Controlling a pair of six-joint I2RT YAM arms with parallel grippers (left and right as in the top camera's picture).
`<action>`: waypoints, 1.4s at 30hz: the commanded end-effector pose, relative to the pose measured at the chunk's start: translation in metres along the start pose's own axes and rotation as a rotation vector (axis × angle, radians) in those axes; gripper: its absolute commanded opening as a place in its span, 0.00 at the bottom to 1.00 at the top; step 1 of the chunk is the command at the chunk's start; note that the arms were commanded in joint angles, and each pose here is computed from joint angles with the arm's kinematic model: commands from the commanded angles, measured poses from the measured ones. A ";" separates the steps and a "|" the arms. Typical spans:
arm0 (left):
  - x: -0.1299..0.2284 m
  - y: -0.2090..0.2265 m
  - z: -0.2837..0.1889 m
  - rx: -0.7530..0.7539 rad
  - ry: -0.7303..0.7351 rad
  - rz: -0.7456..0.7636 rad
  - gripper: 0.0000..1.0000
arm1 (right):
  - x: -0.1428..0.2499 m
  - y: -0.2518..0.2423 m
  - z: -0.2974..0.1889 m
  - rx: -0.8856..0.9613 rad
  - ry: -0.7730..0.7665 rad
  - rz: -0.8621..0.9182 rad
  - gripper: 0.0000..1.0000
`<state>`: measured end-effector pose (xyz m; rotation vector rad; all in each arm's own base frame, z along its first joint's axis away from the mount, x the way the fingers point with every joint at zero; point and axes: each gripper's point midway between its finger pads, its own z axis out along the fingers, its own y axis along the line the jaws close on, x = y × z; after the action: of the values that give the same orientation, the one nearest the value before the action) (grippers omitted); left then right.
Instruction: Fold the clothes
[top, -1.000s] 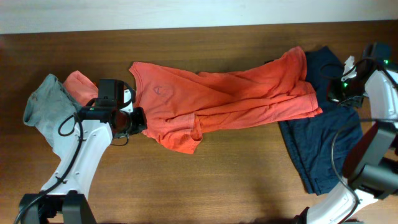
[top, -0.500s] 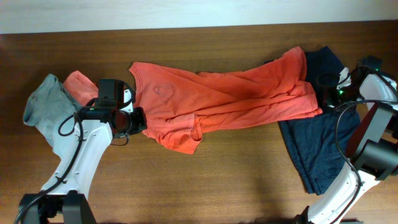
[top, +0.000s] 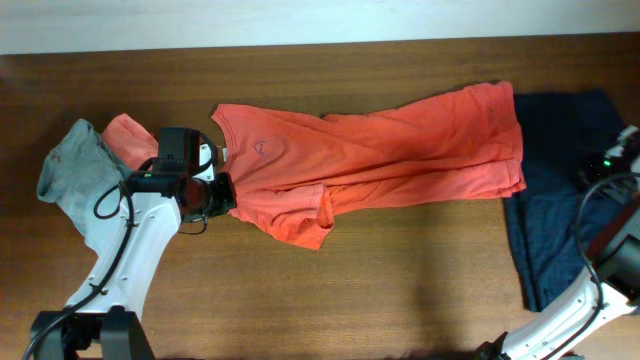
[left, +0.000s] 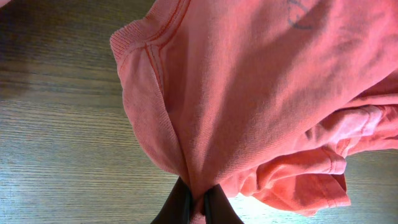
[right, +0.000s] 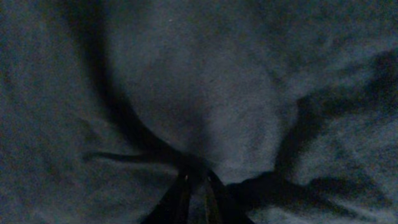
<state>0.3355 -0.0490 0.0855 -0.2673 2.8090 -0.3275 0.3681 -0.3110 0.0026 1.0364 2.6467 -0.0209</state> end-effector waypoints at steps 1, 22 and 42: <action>0.001 0.001 -0.001 -0.006 -0.004 0.022 0.00 | 0.007 -0.038 0.013 0.087 0.031 0.068 0.21; -0.005 -0.008 -0.001 0.037 -0.027 0.013 0.68 | 0.070 0.220 -0.166 -0.296 0.120 -0.529 0.45; 0.013 0.001 0.044 -0.122 -0.063 -0.183 0.56 | 0.107 0.243 -0.171 -0.300 0.208 -0.609 0.47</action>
<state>0.3373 -0.0670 0.0582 -0.4613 2.7364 -0.2392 0.4098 -0.0425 0.1598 0.1524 2.9184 0.3639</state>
